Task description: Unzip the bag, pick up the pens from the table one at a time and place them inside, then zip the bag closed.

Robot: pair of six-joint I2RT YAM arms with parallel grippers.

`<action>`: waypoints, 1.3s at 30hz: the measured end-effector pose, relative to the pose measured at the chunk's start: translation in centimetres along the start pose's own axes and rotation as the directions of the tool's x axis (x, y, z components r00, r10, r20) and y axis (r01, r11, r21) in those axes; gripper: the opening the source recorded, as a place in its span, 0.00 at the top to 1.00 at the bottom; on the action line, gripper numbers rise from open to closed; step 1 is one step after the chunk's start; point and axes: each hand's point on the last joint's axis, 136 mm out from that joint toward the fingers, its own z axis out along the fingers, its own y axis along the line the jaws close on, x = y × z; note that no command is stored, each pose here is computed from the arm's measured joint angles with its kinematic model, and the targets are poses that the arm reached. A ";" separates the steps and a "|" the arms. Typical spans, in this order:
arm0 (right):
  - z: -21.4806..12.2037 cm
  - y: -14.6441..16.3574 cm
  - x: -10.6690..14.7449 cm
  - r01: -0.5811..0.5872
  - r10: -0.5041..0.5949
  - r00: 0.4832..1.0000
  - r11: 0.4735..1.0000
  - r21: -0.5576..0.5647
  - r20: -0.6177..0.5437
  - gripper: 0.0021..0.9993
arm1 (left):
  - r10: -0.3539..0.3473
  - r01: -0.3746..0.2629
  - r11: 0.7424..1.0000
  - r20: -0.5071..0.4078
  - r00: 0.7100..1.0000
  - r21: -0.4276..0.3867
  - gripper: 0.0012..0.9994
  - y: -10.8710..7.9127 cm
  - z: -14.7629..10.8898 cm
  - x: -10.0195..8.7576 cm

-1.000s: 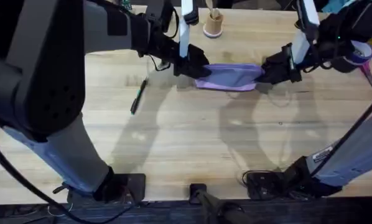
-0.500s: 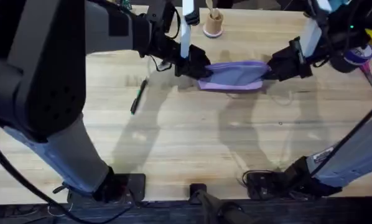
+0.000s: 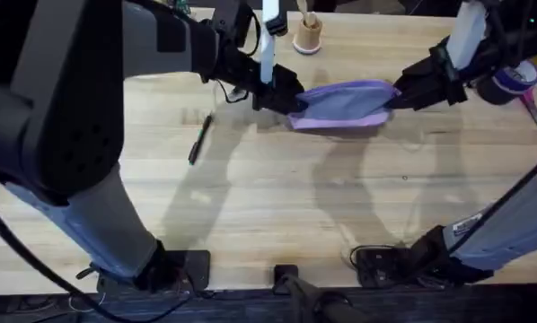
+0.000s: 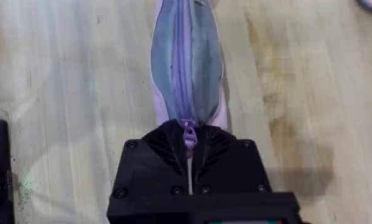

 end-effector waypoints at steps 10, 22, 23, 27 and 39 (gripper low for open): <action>-1.2 -0.2 -1.2 0.005 -0.005 1.000 1.000 0.012 0.014 0.97 | 0.001 -0.001 1.000 0.007 1.000 0.005 0.96 -0.1 0.0 -0.1; -1.5 0.4 -1.6 -0.015 0.015 1.000 1.000 -0.010 0.022 0.97 | 0.002 -0.002 1.000 0.010 1.000 0.005 0.96 -0.1 0.0 -0.2; -1.5 0.5 -1.7 -0.018 0.019 1.000 1.000 -0.013 0.023 0.97 | 0.002 -0.002 1.000 0.010 1.000 0.005 0.96 -0.1 0.0 -0.2; -1.8 0.6 -2.0 -0.021 0.021 0.999 1.000 -0.015 0.030 0.97 | 0.002 -0.002 1.000 0.010 1.000 0.006 0.96 -0.1 0.0 -0.2; -3.2 0.1 -3.4 0.003 -0.004 0.999 1.000 0.016 0.040 0.97 | 0.009 -0.010 1.000 0.030 0.999 0.015 0.96 -0.2 0.0 -0.7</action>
